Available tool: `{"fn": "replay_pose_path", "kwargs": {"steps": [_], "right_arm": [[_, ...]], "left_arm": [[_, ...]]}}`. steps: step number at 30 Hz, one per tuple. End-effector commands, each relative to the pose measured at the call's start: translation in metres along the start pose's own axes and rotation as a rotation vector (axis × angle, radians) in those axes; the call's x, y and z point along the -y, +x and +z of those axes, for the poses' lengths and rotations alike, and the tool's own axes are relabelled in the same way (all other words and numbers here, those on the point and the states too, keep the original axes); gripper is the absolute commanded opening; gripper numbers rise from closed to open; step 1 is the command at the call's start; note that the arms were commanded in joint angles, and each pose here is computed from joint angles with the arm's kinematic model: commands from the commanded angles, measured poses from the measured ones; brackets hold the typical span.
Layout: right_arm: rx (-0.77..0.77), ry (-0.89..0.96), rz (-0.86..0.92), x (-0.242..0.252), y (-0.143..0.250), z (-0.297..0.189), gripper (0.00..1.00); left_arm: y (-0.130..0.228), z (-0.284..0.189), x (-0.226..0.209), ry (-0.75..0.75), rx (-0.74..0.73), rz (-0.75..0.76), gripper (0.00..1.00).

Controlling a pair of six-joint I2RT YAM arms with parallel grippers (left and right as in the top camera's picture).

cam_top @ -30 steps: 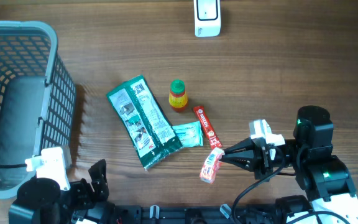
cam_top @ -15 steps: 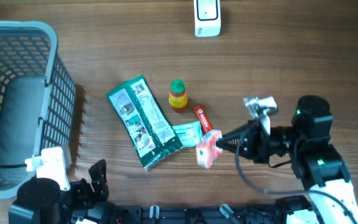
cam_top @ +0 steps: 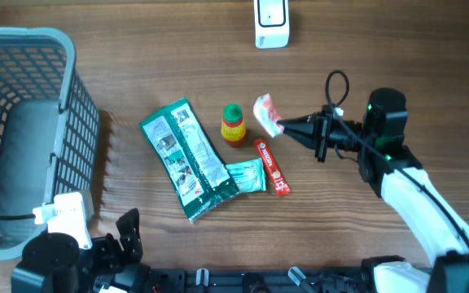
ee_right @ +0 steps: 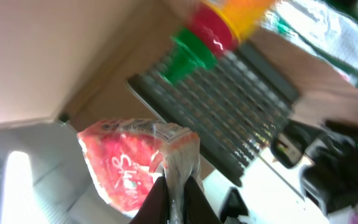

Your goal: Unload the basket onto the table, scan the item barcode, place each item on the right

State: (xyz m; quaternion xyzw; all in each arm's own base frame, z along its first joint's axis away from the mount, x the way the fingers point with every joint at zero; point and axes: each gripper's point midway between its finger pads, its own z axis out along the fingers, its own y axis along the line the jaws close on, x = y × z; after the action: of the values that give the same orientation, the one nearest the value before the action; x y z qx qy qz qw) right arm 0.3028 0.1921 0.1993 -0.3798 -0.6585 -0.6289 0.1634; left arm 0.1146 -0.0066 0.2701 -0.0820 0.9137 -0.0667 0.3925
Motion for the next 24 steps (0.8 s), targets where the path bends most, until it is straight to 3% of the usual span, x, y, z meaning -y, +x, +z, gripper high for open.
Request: {"fn": "replay_pose_path", "kwargs": {"steps": [1,9,12,17,24], "right_arm": [[0.051,-0.037,0.117,-0.017,-0.060,0.007,0.04],[0.082,-0.073,0.076,-0.095,-0.150,0.045,0.04],[0.179,-0.076,0.158,-0.115,-0.187,0.053,0.05],[0.299,-0.160,0.111,-0.163,-0.235,0.060,0.05],[0.268,-0.149,0.098,-0.164,-0.280,0.087,0.05]], "left_arm": [[0.000,0.001,0.000,-0.003,-0.002,-0.012,1.00],[0.000,0.001,0.000,-0.003,-0.002,-0.012,1.00],[0.000,0.001,0.000,-0.003,-0.002,-0.012,1.00],[0.000,0.001,0.000,-0.003,-0.002,-0.012,1.00],[0.000,0.001,0.000,-0.003,-0.002,-0.012,1.00]]}}
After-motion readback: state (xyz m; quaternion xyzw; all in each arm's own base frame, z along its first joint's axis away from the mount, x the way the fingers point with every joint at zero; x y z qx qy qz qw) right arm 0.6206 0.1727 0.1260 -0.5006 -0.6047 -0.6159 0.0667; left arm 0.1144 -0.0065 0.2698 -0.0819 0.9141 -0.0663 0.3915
